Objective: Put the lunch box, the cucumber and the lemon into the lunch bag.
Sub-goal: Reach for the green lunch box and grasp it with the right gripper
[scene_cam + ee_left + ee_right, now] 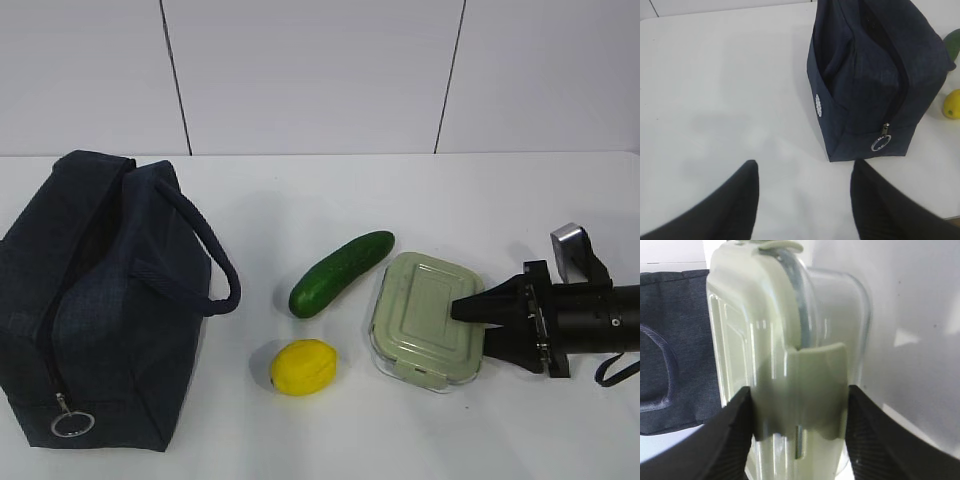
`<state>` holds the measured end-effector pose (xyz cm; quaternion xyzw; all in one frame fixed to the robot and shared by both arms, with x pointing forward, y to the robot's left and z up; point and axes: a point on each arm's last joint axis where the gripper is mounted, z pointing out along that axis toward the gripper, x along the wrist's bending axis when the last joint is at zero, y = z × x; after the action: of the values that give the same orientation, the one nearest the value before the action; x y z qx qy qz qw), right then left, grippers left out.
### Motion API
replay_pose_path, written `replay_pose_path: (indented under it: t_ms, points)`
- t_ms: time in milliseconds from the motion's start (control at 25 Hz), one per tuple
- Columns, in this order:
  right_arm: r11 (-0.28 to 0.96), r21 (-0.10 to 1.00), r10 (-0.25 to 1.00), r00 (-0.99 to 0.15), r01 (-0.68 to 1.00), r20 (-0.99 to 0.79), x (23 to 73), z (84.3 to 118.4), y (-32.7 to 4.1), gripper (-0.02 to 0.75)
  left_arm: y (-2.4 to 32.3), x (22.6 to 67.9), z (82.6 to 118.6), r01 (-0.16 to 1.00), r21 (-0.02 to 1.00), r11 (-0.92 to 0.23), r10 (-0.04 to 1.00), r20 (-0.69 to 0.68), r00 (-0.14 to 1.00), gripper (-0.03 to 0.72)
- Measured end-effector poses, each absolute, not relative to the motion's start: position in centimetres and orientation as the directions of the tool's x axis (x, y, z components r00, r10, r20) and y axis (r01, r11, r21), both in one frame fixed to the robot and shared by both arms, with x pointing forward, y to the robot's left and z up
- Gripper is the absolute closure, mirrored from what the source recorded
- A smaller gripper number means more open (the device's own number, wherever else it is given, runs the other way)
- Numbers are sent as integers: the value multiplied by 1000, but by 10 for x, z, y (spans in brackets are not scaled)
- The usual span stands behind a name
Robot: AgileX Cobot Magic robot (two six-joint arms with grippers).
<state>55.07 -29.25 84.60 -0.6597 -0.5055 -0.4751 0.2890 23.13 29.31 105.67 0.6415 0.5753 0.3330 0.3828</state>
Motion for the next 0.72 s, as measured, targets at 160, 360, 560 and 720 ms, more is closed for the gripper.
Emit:
replay_pose_path:
  t_ms: [160, 360, 560, 720]
  points:
    - [-322, 99, 392, 38, 942, 919, 551, 846, -292, 323, 293, 231, 1057, 483, 874, -45, 993, -13, 116, 266]
    - [-322, 99, 392, 38, 942, 919, 551, 846, -292, 323, 293, 231, 1057, 483, 874, -45, 993, -13, 116, 267]
    - [-322, 99, 392, 38, 942, 919, 551, 846, -292, 323, 293, 231, 1057, 483, 874, -45, 993, -13, 116, 267]
    - [-322, 99, 392, 38, 942, 919, 551, 846, -292, 323, 293, 231, 1057, 483, 874, -45, 993, -13, 116, 267]
